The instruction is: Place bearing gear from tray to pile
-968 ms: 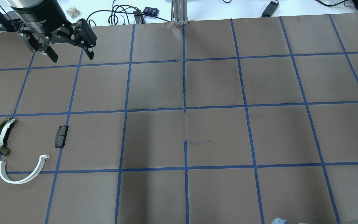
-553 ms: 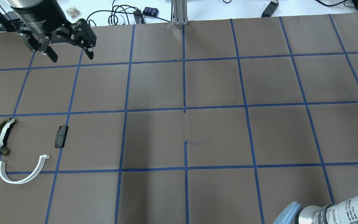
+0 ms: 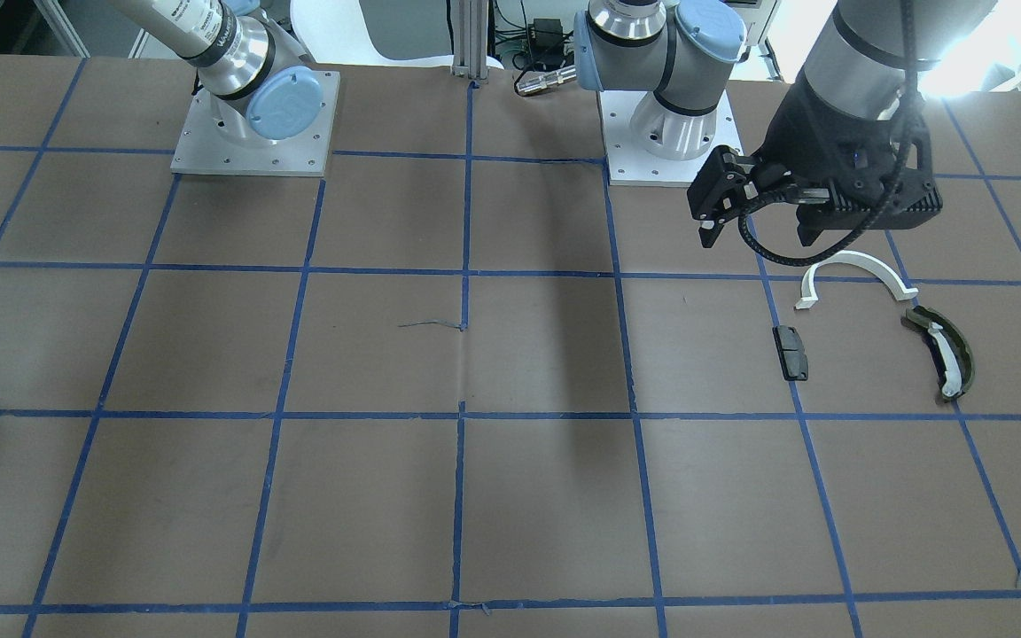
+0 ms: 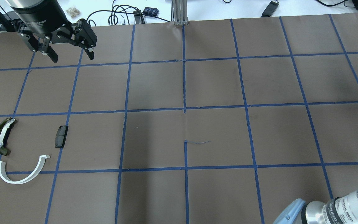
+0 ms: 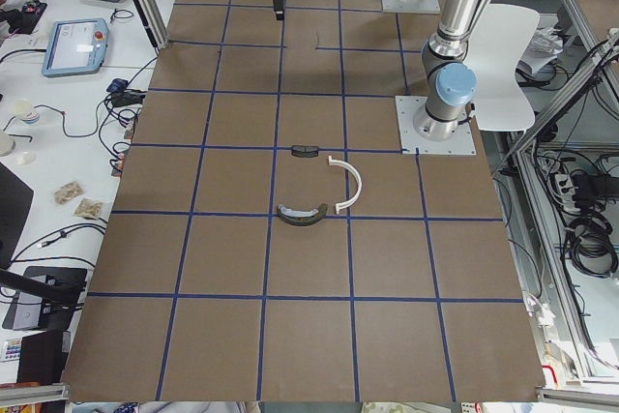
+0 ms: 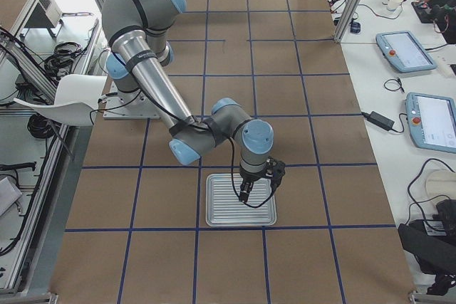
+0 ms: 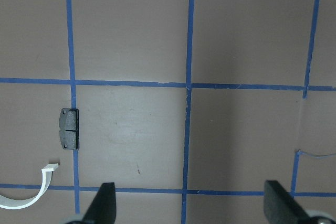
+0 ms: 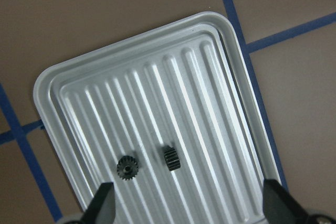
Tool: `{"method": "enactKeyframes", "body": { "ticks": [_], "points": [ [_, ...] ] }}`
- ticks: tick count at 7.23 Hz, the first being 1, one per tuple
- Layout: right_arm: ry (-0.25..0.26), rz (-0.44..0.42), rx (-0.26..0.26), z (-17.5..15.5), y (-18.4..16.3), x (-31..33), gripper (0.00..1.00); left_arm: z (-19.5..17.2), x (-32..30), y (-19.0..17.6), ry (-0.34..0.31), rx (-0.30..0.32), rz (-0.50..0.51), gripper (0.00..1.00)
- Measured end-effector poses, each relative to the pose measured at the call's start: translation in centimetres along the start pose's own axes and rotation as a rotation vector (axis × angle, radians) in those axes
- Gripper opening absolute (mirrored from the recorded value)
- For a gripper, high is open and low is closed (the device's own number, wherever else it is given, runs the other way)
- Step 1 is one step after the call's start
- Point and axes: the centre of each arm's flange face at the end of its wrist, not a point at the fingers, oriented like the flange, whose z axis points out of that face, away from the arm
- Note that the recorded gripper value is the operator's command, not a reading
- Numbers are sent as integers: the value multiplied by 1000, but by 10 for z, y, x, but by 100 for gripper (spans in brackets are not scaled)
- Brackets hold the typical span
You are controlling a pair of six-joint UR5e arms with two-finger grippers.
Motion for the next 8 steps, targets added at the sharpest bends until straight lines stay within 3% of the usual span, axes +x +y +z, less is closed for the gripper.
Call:
{"method": "enactKeyframes", "body": {
  "ticks": [6,8],
  "points": [
    [-44,25,-49,71,4,21,100,0,1,1,4,-1,0,100],
    [-49,27,-44,78,3,21,90,0,1,1,4,-1,0,100]
  ]
}}
